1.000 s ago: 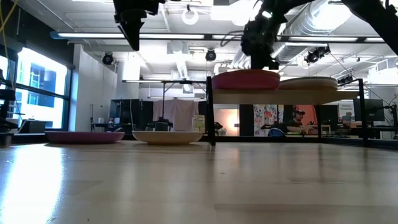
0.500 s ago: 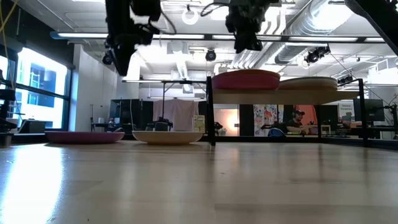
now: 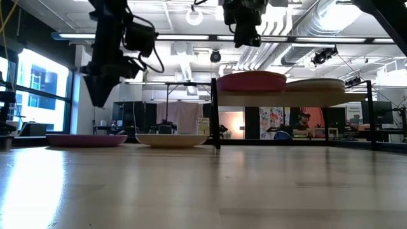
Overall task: Place and stack plates onto a shelf
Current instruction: Stack the purple plate on top of the orange plate on the shelf
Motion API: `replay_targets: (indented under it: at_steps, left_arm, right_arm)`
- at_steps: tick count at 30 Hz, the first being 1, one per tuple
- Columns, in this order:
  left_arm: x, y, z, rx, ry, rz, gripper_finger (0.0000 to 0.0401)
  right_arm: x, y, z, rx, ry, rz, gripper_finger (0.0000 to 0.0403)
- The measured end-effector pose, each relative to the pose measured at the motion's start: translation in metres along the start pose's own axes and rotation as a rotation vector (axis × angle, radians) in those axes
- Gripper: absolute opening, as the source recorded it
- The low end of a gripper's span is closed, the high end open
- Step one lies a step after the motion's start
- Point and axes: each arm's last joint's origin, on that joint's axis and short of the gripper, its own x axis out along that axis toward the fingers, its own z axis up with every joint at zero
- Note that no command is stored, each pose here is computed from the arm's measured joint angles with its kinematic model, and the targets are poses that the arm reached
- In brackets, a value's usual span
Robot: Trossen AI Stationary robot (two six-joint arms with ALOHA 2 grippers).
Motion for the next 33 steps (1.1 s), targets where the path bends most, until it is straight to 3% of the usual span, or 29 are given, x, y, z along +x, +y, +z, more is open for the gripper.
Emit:
replay_targets:
  at_steps: [9, 33]
  left_arm:
    - [0.029, -0.007, -0.005, -0.033, -0.001, -0.073, 0.0135]
    - [0.079, -0.010, -0.025, -0.019, -0.001, -0.068, 0.0135]
  right_arm:
    - [0.001, 0.001, 0.000, 0.006, 0.003, -0.024, 0.0053]
    - [0.001, 0.001, 0.000, 0.007, 0.003, -0.025, 0.0053]
